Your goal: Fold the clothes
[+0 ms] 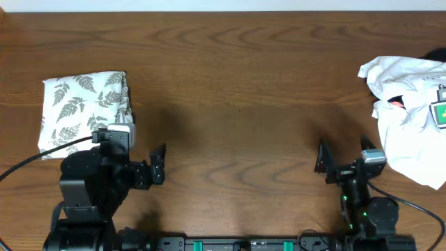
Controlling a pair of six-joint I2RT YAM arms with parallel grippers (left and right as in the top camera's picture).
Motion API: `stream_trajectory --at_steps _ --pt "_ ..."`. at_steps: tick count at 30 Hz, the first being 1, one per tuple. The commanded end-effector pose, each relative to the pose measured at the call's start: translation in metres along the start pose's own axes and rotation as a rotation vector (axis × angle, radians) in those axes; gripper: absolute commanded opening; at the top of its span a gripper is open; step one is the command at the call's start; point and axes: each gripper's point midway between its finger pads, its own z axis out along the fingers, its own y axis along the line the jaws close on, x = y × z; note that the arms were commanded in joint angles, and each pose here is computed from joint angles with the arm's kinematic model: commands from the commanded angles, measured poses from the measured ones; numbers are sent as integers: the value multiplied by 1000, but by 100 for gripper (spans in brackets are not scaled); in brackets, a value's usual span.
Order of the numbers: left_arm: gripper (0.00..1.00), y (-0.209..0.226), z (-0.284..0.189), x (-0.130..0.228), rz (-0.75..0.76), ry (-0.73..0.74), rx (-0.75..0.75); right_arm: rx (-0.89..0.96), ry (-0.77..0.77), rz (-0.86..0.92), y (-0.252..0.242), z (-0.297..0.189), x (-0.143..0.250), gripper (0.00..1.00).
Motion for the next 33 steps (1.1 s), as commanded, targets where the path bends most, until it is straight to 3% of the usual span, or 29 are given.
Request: stream_trajectory --at_steps 1,4,33 --pt "98 -3 -1 0 12 -3 13 19 9 -63 -3 1 6 99" --pt "98 -3 -1 0 13 -3 13 25 67 -134 -5 0 20 99" --pt "98 -3 -1 0 13 -3 13 25 62 -134 -5 0 19 99"
